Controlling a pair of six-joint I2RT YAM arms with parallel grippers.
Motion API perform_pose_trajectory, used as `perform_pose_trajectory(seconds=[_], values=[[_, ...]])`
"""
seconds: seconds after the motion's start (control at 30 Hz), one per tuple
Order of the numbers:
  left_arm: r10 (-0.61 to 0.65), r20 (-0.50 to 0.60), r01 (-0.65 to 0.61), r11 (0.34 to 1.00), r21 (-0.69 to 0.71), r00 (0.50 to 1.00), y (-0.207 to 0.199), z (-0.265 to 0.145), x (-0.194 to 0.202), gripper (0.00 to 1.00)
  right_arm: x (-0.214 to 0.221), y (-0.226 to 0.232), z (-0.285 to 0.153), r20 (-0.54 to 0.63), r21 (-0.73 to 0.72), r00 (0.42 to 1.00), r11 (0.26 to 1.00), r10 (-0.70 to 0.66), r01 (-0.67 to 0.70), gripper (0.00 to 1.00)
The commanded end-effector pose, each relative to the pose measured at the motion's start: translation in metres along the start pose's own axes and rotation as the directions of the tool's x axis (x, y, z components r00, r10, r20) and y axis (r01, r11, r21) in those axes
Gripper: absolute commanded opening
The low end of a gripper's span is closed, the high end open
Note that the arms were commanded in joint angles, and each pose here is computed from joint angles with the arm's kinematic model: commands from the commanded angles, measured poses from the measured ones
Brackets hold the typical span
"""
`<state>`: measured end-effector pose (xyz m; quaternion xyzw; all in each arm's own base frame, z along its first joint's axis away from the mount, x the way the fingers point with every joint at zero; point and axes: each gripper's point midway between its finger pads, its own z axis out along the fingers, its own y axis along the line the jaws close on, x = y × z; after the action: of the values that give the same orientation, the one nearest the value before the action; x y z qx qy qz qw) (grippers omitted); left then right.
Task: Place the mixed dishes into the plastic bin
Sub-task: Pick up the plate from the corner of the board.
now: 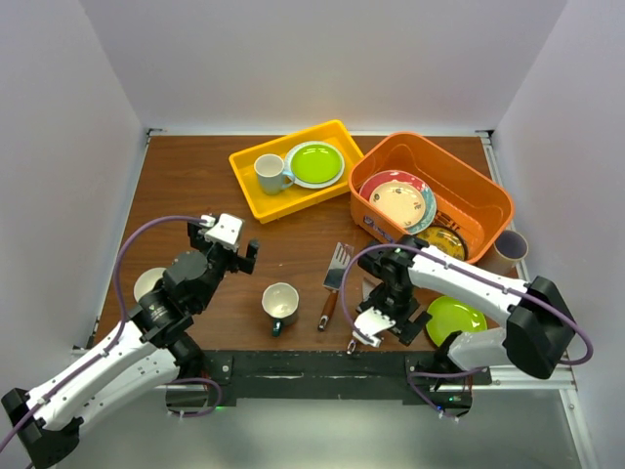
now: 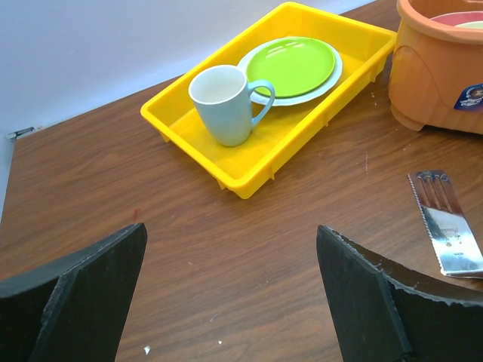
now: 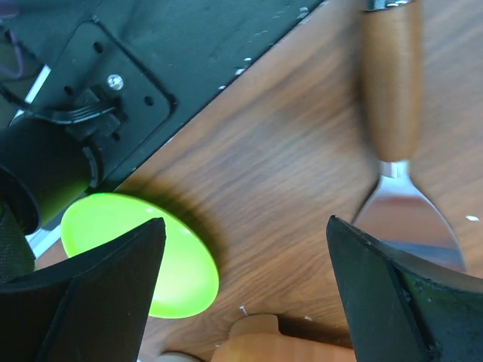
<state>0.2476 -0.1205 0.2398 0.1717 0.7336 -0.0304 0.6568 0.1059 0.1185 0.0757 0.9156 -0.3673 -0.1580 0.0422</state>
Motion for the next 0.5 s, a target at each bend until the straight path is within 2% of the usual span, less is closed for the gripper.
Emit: perform_pose_trajectory(seconds=[0.0,0.47], values=[[-0.006,0.03,0.007,1.0,-0.021,1.0,0.005,0.002,-0.006,1.0,0.004,0.016,0.006,-0.043,-0.069,0.997,0.996,-0.061,0.057,0.9],[-0.008,0.033,0.008,1.0,-0.015,0.999,0.005,0.002,-0.007,1.0,0.047,0.033,0.025,-0.245,-0.185,0.963,0.98,-0.116,0.071,0.77]])
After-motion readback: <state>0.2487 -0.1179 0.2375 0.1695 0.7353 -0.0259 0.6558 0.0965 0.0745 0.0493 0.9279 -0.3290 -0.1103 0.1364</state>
